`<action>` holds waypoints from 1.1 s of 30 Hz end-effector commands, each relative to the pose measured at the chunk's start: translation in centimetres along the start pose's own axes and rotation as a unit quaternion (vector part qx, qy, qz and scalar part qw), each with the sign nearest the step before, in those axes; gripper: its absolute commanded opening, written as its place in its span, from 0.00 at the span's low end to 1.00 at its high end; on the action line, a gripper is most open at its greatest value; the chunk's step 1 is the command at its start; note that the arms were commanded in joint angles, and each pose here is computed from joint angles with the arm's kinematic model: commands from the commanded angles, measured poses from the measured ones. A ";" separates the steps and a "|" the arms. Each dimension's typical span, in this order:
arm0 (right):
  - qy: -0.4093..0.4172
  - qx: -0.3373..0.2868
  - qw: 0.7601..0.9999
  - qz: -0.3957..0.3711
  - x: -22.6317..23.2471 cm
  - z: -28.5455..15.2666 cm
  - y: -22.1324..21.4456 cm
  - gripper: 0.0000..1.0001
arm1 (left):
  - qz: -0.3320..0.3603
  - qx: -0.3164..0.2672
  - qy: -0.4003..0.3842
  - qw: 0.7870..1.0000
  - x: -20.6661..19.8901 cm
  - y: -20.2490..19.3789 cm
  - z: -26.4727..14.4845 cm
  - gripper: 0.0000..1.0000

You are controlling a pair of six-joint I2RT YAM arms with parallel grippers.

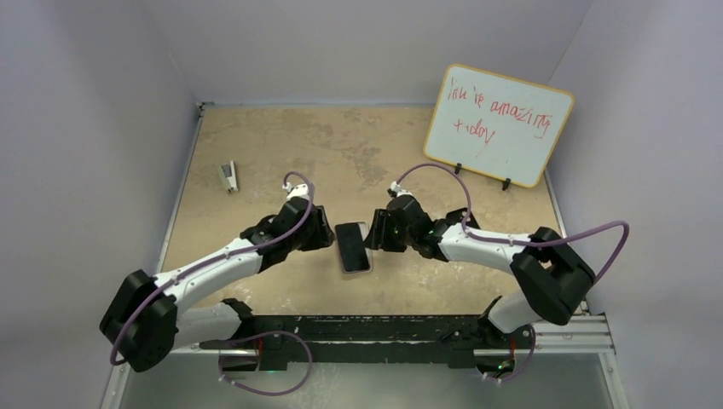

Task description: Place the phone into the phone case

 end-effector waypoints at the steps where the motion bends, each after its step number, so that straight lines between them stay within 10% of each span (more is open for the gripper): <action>1: 0.052 -0.007 0.999 -0.005 -0.3 0.6 0.7 0.51 | -0.002 0.003 -0.041 0.999 -1.3 0.2 2.2 0.43; 33: 0.101 0.004 0.994 -0.042 -2.2 4.9 -0.2 0.34 | 0.071 0.097 -0.128 0.984 -3.3 -0.5 7.6 0.17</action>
Point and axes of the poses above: each gripper's point midway between its finger pads, its own z axis out along the fingers, its own x axis along the line the jaws close on, y = z × x, the point moved 10 cm from there along -z, back along the fingers, and after that the axes turned 11 degrees about -z, right-handed, at the moved point
